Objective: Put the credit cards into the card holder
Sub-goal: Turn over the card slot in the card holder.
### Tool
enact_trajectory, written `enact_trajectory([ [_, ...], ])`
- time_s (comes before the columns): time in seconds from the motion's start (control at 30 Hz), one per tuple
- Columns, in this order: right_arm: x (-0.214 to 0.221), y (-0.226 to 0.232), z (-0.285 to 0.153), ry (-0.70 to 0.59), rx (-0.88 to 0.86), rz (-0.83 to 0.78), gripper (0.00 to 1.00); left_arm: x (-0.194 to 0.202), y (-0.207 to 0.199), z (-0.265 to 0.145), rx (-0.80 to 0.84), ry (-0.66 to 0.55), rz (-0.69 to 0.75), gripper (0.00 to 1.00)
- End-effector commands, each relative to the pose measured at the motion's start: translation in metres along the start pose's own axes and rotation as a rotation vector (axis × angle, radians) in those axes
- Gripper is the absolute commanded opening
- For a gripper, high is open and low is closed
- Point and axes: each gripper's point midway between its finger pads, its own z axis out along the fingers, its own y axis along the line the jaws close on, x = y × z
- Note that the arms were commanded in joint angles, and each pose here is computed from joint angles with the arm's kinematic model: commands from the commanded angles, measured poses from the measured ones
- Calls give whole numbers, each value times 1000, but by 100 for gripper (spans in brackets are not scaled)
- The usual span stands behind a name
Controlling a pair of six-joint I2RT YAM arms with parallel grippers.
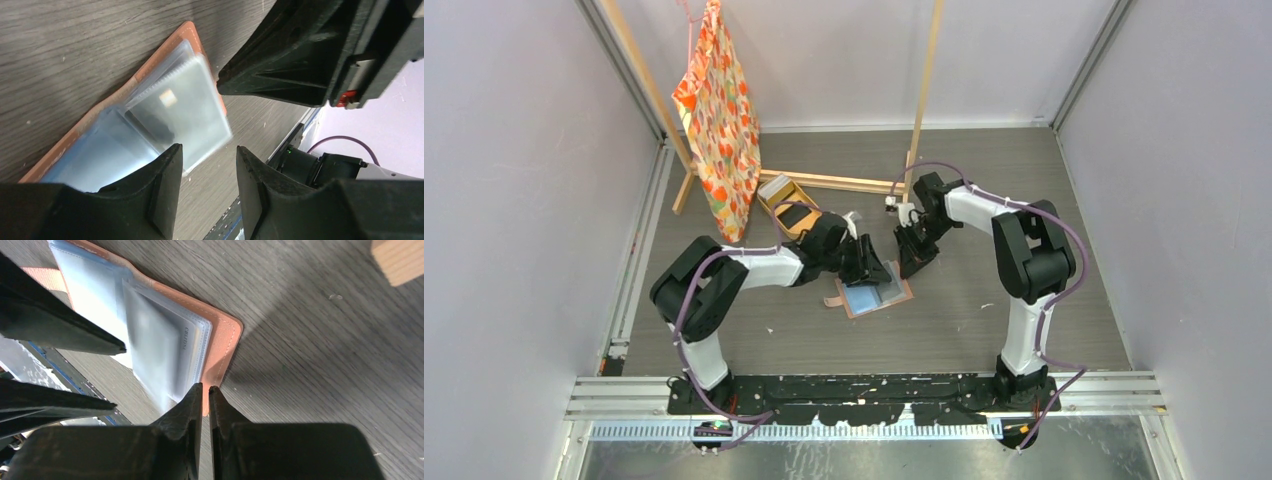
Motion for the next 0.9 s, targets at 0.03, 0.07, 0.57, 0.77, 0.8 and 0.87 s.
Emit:
enact_trajectory([
  [0.03,-15,5,-27,-87,-41,11,15,-13,-29,10,122,-17,31,45],
  [0.07,-16,5,-33,-107,-42,10,15,-14,-30,9,129,-23,37,45],
  [0.57,-38,74,-148,-510,-3,-440,33,-115,-70,-130,-81,-582,752,79],
  [0.77,-45,101,-163,-470,-137,-527,54,-182,-56,-179,-439,-570,1075,100],
  [0.8,-42,103,-162,-447,-159,-532,54,-190,-55,-187,-505,-539,1096,100],
  [0.87,-31,94,-152,-403,-148,-580,54,-206,-44,-190,-625,-452,1141,100],
])
